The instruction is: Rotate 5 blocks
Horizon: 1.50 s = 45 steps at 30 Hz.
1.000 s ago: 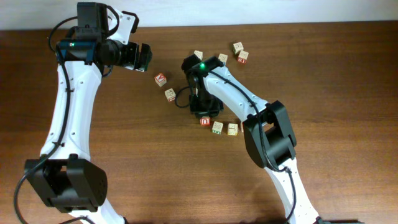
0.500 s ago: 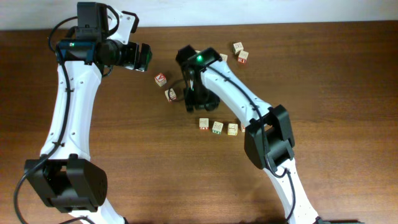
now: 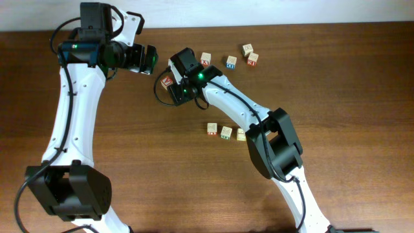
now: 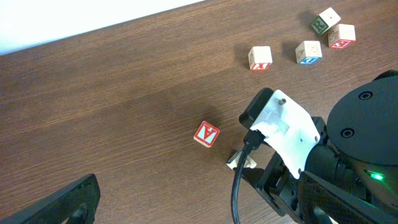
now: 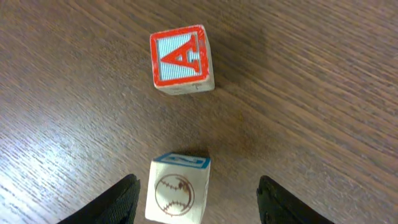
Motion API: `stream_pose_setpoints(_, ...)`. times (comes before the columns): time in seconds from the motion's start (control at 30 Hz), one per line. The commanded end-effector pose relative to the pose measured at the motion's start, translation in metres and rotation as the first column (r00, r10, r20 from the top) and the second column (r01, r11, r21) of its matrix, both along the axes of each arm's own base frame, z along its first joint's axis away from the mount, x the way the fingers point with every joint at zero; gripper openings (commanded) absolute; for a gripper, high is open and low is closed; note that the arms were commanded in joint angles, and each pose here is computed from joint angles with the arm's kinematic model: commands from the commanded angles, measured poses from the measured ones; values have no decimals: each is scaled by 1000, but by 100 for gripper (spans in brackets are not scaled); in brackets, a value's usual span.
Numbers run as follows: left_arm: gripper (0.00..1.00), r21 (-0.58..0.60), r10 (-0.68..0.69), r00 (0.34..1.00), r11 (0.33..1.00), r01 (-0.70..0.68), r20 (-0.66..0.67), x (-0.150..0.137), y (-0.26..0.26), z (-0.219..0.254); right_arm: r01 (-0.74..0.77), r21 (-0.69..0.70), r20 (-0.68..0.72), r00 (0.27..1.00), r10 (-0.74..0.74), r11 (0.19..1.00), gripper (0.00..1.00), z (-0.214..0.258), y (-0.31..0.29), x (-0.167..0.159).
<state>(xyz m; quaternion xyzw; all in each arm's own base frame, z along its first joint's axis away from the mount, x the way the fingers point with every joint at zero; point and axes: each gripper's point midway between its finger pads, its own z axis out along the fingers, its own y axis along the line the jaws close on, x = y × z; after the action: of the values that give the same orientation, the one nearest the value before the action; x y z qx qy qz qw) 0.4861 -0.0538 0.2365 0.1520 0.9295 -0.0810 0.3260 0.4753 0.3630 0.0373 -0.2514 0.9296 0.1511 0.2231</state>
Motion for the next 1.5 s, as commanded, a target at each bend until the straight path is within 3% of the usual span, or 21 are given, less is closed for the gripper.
stream_pose_setpoints(0.0, 99, 4, -9, 1000, 1000, 9, 17, 2, -1, 5, -18, -34, -28, 999, 17, 999, 60, -30, 0, -5)
stream_pose_setpoints(0.07, 99, 4, -9, 1000, 1000, 9, 16, 2, -1, 5, -17, -29, -22, 1000, 16, 999, 59, -32, 1, -3)
stream_pose_setpoints(0.23, 99, 4, -9, 1000, 1000, 9, 16, 2, -1, 5, -15, -16, -4, 1000, 15, 1000, 36, -28, 4, 1)
stream_pose_setpoints(0.3, 99, 4, -9, 1000, 1000, 9, 17, 2, -1, 5, -12, -14, -6, 1000, 12, 1000, 36, -15, 2, -1)
stream_pose_setpoints(0.43, 99, 4, -9, 1000, 1000, 9, 16, 2, -1, 5, 112, 14, -78, 991, -110, 994, 36, 69, -16, -25)
stream_pose_setpoints(0.57, 99, 4, -9, 1000, 1000, 9, 17, 2, -1, 5, 195, -50, -198, 960, -201, 980, 29, 68, -35, -52)
stream_pose_setpoints(0.63, 99, 4, -9, 1000, 1000, 9, 16, 2, -1, 5, 187, -87, -161, 967, -199, 978, 38, 49, -38, -44)
stream_pose_setpoints(0.67, 99, 4, -9, 1000, 1000, 9, 17, 2, -1, 5, 162, -89, -143, 974, -173, 983, 48, 36, -36, -39)
stream_pose_setpoints(0.8, 99, 4, -9, 1000, 1000, 9, 16, 2, -1, 5, 135, -71, -107, 984, -142, 988, 55, 6, -24, -23)
stream_pose_setpoints(1.07, 99, 4, -9, 1000, 1000, 9, 16, 2, -1, 5, 99, -91, -100, 989, -108, 991, 49, -24, -21, -18)
stream_pose_setpoints(1.27, 99, 4, -9, 1000, 1000, 9, 16, 2, -1, 5, 98, -95, -104, 989, -108, 991, 36, -26, -21, -19)
stream_pose_setpoints(1.47, 99, 4, -9, 1000, 1000, 9, 16, 2, -1, 5, 95, -119, -132, 985, -111, 988, 40, -31, -26, -26)
